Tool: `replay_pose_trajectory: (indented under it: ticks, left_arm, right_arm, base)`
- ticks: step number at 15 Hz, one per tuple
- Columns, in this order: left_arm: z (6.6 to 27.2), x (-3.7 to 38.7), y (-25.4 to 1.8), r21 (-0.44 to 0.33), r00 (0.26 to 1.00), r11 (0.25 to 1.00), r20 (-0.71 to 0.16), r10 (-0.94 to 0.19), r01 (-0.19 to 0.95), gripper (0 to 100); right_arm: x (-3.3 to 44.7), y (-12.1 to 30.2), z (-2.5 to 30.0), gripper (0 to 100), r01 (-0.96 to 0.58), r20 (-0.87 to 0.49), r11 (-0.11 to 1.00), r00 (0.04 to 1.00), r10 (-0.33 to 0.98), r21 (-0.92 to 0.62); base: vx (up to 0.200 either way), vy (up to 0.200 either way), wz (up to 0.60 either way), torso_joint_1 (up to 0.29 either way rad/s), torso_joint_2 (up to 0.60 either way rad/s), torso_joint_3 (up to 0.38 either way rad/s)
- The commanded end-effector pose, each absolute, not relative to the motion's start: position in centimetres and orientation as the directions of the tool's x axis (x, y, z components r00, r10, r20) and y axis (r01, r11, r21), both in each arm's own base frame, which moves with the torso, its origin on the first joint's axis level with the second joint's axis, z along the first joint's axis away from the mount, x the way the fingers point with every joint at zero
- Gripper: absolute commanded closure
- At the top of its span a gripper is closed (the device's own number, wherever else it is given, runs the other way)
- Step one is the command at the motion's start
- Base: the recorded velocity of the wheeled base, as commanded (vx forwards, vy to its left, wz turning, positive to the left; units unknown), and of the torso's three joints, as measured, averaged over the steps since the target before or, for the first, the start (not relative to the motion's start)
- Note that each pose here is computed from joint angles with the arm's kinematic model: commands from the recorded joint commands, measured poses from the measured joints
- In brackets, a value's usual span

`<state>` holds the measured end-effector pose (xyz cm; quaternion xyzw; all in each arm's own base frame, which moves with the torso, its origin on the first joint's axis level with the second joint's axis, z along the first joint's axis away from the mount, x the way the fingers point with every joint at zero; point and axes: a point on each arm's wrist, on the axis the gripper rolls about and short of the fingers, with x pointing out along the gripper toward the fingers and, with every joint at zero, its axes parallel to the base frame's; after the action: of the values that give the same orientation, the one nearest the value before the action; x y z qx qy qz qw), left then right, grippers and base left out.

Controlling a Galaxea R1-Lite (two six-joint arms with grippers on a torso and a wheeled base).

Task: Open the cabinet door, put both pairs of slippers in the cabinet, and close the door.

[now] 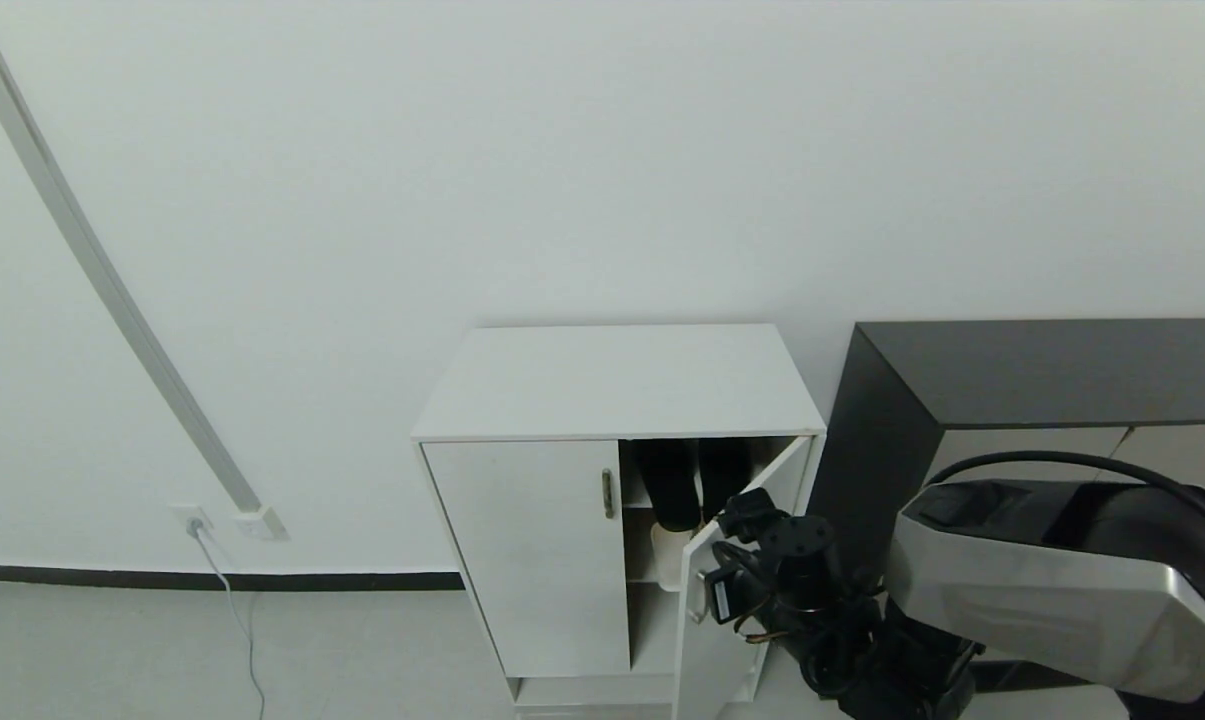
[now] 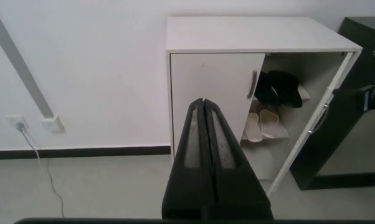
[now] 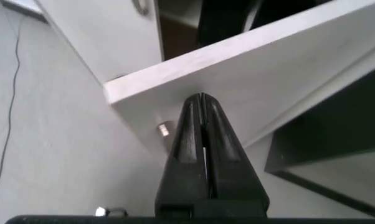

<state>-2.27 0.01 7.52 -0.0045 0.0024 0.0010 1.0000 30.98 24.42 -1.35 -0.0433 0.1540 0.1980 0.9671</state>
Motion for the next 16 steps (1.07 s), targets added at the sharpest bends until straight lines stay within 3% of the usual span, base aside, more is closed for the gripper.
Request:
replay_pose_trajectory:
  ticks: [1, 16]
  left_arm:
    - [7.5, -2.3, 0.0, -0.009, 1.0, 1.0, -0.005, 0.003, -0.003, 100]
    - [7.5, -2.3, 0.0, -0.017, 1.0, 1.0, -0.003, 0.011, -0.011, 100]
  right_arm:
    - [31.8, 25.0, -1.8, 100, -0.394, -0.304, 0.919, 0.878, 0.37, -0.019]
    - [40.6, 27.8, -2.5, 100, -0.326, -0.237, 0.945, 0.918, 0.317, 0.0]
  base:
    - [0.0, 0.0, 0.0, 0.0, 0.0, 0.0]
    - [0.0, 0.0, 0.0, 0.0, 0.0, 0.0]
